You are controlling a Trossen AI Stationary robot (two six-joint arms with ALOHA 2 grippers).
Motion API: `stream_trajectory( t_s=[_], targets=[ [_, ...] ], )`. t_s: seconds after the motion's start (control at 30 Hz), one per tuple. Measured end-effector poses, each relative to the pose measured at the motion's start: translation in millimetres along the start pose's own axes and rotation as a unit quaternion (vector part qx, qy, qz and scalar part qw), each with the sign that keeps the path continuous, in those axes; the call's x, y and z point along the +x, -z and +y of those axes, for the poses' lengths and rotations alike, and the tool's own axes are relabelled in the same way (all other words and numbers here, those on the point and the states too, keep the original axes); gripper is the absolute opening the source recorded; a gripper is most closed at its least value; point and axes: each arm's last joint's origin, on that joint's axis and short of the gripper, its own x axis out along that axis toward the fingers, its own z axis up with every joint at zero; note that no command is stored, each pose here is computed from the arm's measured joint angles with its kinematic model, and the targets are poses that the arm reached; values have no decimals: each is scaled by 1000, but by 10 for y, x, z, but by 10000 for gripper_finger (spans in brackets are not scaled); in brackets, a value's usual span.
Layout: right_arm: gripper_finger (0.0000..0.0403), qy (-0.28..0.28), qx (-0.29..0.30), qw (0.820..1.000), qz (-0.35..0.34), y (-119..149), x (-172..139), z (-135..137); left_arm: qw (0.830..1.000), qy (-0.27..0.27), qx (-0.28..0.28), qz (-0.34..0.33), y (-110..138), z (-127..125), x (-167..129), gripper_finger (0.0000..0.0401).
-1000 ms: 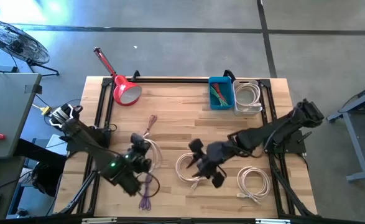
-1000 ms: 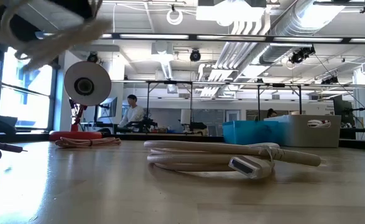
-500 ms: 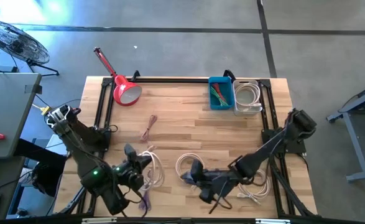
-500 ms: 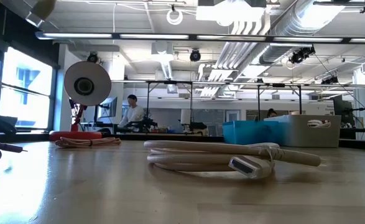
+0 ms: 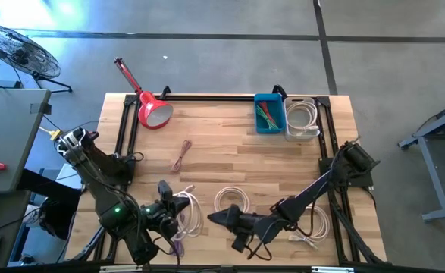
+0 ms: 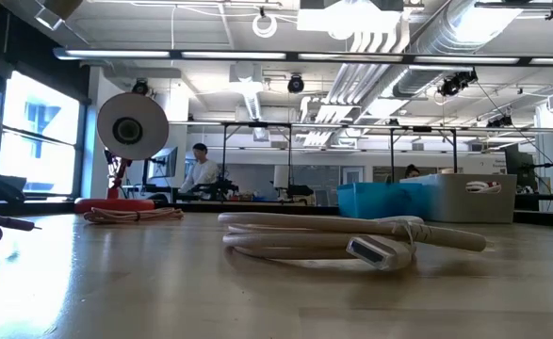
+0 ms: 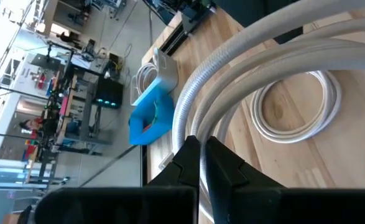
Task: Pick & Place USB Port
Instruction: Put the white HDMI cable into the gray bin
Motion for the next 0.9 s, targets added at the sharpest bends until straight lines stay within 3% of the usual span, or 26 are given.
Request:
stream_trajectory(
  t_s=[0.33,0.9],
  targets=[
    [165,8,-36,999,-28,45,58,-43,1000,0,-2,0,-1,-6,3,1],
    [165,23,-19,999,-44,269,246,-136,1000,10,-3,0,-2,-14,5,1]
  ],
)
